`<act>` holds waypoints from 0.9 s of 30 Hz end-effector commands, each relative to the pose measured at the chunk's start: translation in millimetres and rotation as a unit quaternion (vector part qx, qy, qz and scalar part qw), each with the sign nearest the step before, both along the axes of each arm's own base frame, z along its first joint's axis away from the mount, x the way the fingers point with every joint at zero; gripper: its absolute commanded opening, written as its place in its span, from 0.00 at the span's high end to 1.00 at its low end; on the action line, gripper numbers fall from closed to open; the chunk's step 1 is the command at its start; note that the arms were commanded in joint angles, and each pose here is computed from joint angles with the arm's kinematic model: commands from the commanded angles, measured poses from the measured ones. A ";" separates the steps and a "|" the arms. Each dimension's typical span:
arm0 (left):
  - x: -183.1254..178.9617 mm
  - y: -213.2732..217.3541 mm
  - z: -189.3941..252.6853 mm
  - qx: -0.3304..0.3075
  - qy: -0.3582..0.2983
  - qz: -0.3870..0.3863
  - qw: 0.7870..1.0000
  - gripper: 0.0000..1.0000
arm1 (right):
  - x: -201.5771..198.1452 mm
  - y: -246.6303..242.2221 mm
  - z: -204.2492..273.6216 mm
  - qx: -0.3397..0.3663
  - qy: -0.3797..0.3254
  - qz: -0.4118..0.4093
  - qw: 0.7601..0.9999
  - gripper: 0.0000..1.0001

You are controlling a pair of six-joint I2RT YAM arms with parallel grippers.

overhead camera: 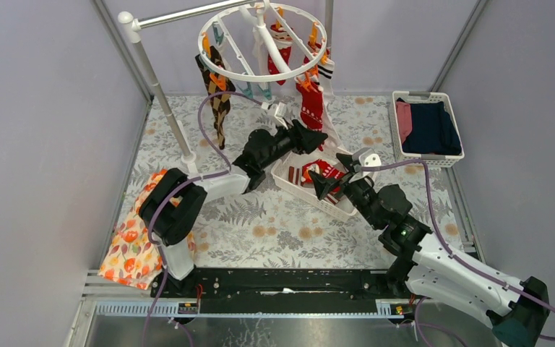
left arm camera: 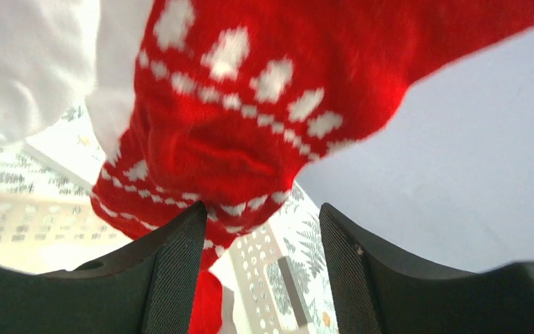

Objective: Clip the socks to the hanger
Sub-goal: Clamp the sock onto the hanger, then pick up the sock from the bin.

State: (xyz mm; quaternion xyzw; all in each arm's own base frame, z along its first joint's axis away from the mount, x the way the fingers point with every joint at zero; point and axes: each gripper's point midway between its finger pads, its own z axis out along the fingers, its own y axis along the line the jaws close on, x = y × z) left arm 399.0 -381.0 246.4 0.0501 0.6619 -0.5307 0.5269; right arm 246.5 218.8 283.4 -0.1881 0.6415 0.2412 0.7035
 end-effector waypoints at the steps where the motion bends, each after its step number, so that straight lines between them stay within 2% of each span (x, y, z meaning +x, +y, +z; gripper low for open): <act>1: -25.3 14.9 15.2 -0.030 -0.021 -0.004 0.999 0.33 | 1.9 -4.8 10.1 0.022 -0.003 -0.008 1.000 0.00; 7: -64.4 37.4 19.0 -0.047 -0.034 -0.011 0.998 0.26 | 3.5 -1.5 5.5 0.016 0.001 -0.002 1.000 0.00; 13: -90.7 52.7 13.9 -0.030 -0.054 -0.014 0.998 0.25 | 5.0 0.3 0.0 0.022 0.016 -0.001 1.000 0.00; 22: -126.2 88.1 -8.4 0.048 -0.095 0.002 0.994 0.23 | 7.3 -0.2 -1.1 0.027 0.026 0.005 0.999 0.00; 27: -137.5 117.0 -11.6 0.092 -0.122 0.040 0.987 0.21 | 14.1 -5.6 -3.8 0.036 0.041 -0.008 0.998 0.00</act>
